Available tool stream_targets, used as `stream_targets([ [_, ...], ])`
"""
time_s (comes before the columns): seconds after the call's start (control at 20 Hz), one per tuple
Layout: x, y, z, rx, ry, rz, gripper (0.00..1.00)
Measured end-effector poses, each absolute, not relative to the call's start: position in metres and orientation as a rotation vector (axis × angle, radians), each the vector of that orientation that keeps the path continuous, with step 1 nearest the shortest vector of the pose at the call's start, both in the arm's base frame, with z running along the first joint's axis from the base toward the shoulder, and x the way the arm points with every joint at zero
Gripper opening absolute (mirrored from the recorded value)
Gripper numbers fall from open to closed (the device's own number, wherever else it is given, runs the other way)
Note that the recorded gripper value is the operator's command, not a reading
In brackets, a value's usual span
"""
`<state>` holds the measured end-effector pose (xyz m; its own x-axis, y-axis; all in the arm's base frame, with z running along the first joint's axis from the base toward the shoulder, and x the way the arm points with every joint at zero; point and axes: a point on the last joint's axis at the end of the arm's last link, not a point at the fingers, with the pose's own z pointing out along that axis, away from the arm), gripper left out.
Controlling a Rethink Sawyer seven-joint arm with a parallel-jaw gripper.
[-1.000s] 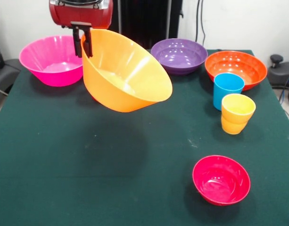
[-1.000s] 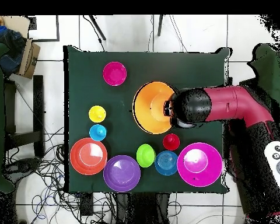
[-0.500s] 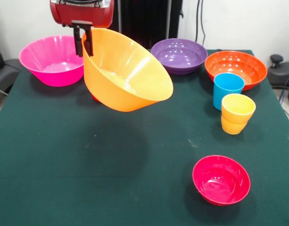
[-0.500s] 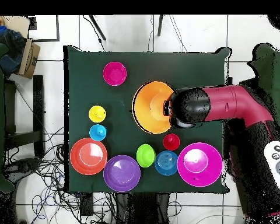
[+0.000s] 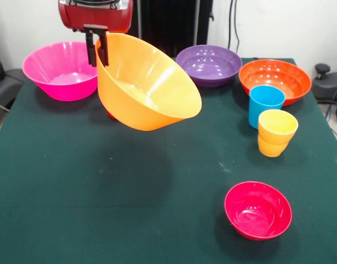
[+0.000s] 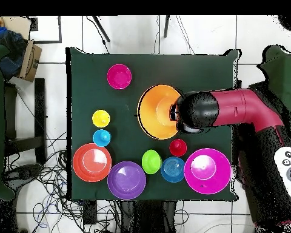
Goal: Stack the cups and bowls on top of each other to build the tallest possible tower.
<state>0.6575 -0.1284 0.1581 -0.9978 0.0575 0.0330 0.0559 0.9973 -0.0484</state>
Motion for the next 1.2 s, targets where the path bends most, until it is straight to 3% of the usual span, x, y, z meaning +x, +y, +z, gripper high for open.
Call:
stream_targets([
  [0.95,0.6571,-0.1274,0.1593,-0.085,-3.105,0.078,0.00],
  [1.0,0.6572,-0.1273,0.1594,-0.085,-3.106,0.078,1.00],
  [1.2,0.6571,-0.1273,0.1593,-0.085,-3.106,0.078,1.00],
])
